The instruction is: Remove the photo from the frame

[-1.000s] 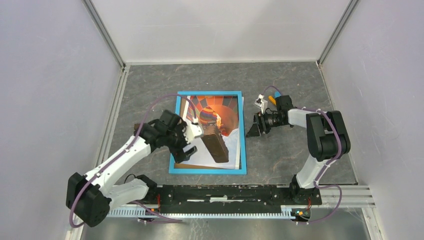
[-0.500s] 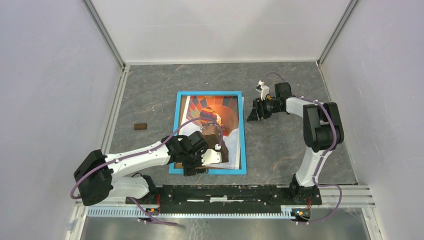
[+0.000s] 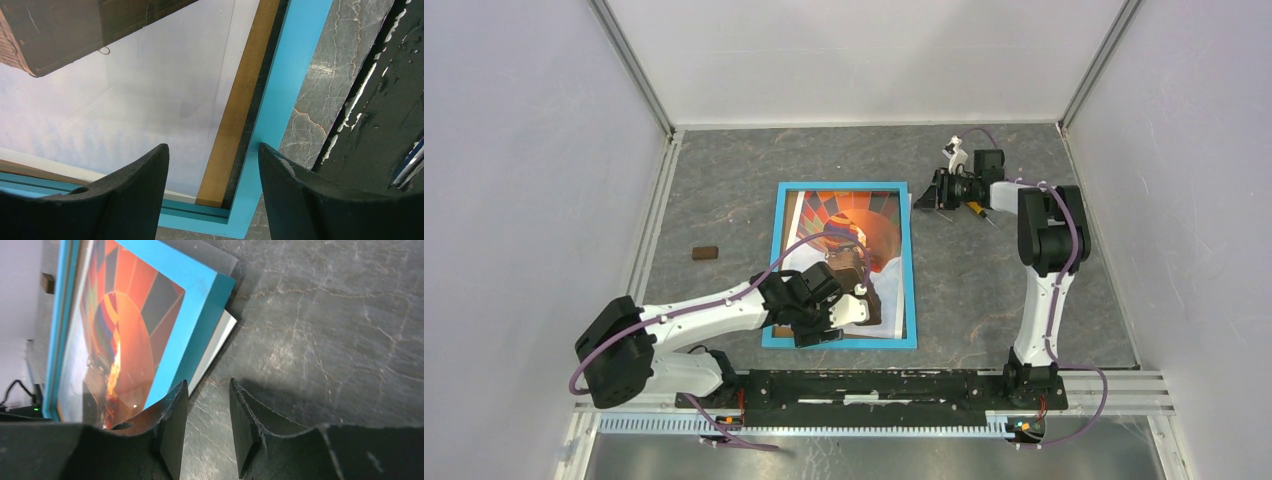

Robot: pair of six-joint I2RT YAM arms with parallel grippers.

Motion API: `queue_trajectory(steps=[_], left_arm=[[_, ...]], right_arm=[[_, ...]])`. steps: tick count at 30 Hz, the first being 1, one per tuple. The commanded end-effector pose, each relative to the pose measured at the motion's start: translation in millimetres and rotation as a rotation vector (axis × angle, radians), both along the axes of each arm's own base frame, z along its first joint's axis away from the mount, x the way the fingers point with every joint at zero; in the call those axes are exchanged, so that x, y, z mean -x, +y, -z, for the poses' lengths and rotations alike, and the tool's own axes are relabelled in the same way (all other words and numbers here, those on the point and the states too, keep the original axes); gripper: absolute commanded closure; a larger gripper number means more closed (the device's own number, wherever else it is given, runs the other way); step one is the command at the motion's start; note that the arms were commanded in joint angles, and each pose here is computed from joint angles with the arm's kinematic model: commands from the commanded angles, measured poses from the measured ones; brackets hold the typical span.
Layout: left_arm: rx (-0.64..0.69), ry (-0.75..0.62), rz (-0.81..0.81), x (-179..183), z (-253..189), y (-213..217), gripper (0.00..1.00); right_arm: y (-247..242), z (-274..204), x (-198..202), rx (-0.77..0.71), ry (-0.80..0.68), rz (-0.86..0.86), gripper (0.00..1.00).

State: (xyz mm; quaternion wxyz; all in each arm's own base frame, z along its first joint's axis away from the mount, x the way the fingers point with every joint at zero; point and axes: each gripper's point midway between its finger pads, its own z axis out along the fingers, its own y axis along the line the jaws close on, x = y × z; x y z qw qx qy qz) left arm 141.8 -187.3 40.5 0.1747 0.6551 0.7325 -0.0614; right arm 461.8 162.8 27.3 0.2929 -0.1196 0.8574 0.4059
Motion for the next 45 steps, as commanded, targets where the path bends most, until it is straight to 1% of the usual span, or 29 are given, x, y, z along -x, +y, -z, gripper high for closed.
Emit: queue_trajectory(steps=[1,7,11,16,23,28,30,31,35,41,45], left_arm=[[-0.005,-0.016,-0.034,-4,7,-1,0.29],[-0.011,-0.005,-0.047,-5,6,-4,0.3],[-0.007,-0.004,-0.057,-6,3,-4,0.31],[-0.014,-0.001,-0.059,-5,6,-3,0.32],[-0.015,-0.002,-0.055,-7,7,-4,0.32],[-0.032,-0.019,-0.066,-11,9,0,0.32],[-0.035,-0.02,-0.068,-12,10,0,0.32],[-0.035,-0.022,-0.069,-12,10,1,0.32],[-0.032,-0.019,-0.08,-14,9,1,0.32],[-0.029,-0.015,-0.088,-15,10,1,0.32],[-0.028,-0.012,-0.094,-16,10,0,0.32]], right_arm=[[14,-5,-18,-0.104,0.003,0.021,0.58],[17,1,-27,-0.112,0.004,0.044,0.61],[19,6,-29,-0.135,0.023,0.057,0.68],[22,13,-26,-0.163,0.051,0.062,0.74],[30,14,-23,-0.254,0.097,0.067,0.8],[34,9,-20,-0.304,0.116,0.064,0.89],[34,6,-19,-0.316,0.115,0.063,0.97],[33,4,-20,-0.317,0.109,0.066,1.0],[26,-11,-24,-0.313,0.075,0.086,1.0],[-4,-28,-36,-0.249,0.006,0.167,1.0],[-11,-41,-42,-0.241,-0.025,0.178,1.0]])
